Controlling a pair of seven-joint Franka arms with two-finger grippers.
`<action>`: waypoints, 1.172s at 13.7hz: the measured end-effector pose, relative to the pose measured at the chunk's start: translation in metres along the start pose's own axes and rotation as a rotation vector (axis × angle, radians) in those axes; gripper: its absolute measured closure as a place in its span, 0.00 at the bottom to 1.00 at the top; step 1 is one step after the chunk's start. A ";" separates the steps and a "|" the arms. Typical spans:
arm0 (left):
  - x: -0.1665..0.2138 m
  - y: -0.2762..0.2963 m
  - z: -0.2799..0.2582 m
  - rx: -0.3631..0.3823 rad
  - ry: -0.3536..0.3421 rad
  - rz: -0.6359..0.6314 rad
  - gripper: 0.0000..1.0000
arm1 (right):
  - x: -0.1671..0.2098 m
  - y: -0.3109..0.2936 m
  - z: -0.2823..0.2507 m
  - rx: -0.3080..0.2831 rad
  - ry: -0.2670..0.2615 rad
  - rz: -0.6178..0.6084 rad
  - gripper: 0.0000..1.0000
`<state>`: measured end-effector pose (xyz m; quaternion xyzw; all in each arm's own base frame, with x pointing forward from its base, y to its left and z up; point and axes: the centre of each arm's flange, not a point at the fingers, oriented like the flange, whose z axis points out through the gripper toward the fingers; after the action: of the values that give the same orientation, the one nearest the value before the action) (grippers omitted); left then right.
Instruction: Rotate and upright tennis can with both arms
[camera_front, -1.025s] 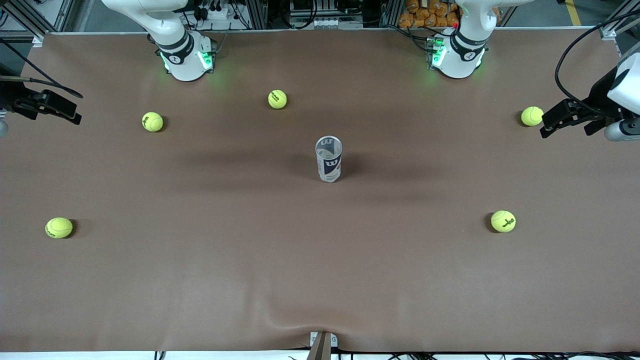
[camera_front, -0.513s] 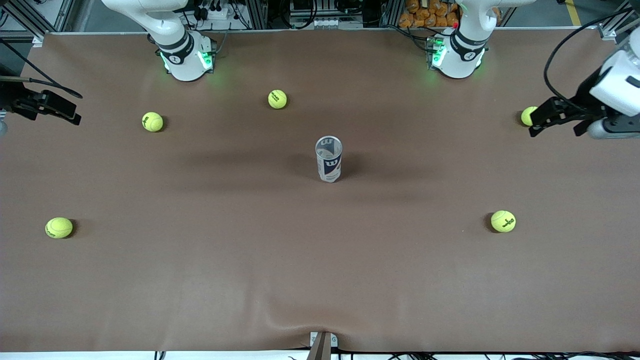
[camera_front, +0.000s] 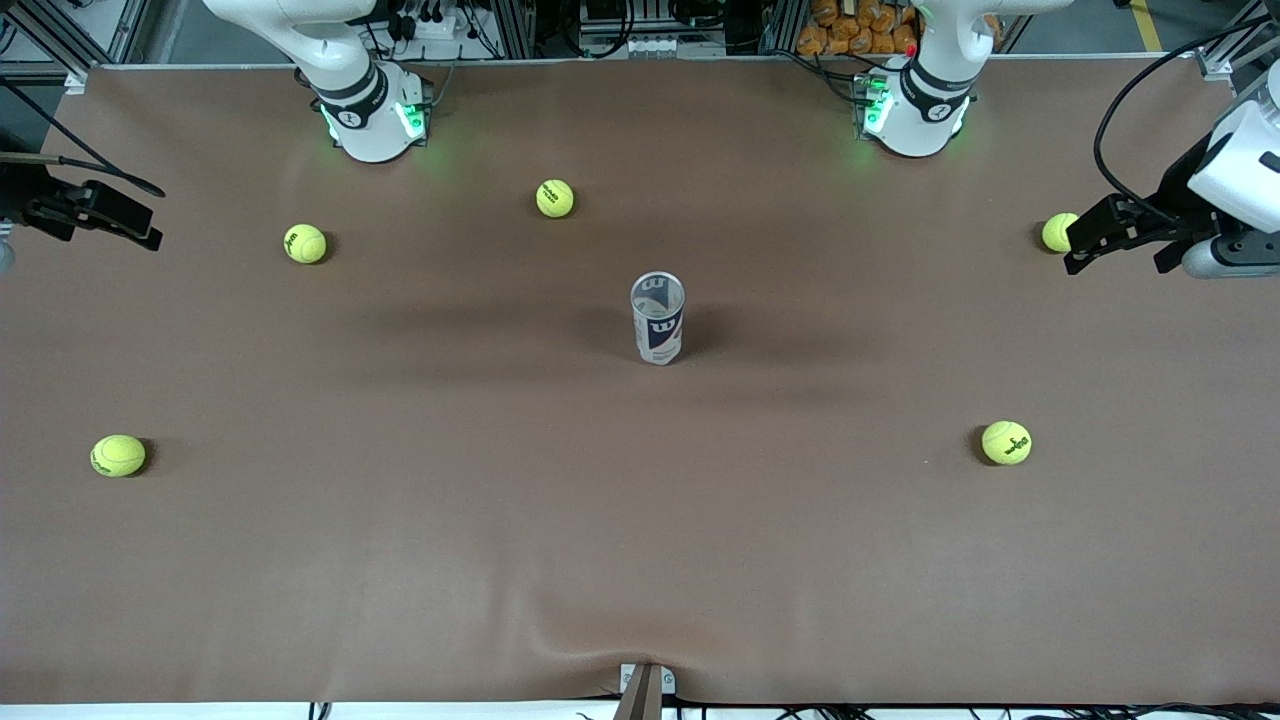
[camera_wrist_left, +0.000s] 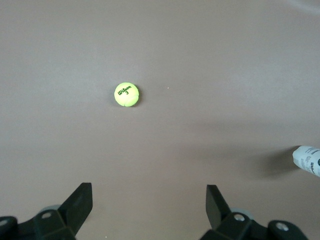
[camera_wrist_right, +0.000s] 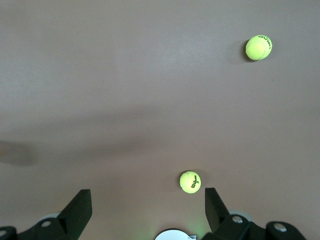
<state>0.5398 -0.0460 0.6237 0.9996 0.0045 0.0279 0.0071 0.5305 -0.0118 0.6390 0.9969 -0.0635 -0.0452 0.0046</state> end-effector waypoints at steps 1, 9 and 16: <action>0.000 -0.003 0.000 0.000 -0.001 0.004 0.00 | 0.000 0.000 0.000 0.000 0.002 0.000 0.00; -0.001 -0.007 0.001 0.002 -0.011 -0.015 0.00 | 0.001 0.000 -0.001 0.001 0.009 0.000 0.00; -0.002 0.005 0.002 0.003 -0.017 -0.016 0.00 | 0.001 -0.001 -0.001 0.001 0.014 -0.001 0.00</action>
<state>0.5376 -0.0505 0.6221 0.9997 0.0127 0.0193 0.0059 0.5321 -0.0113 0.6401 0.9973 -0.0630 -0.0382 0.0043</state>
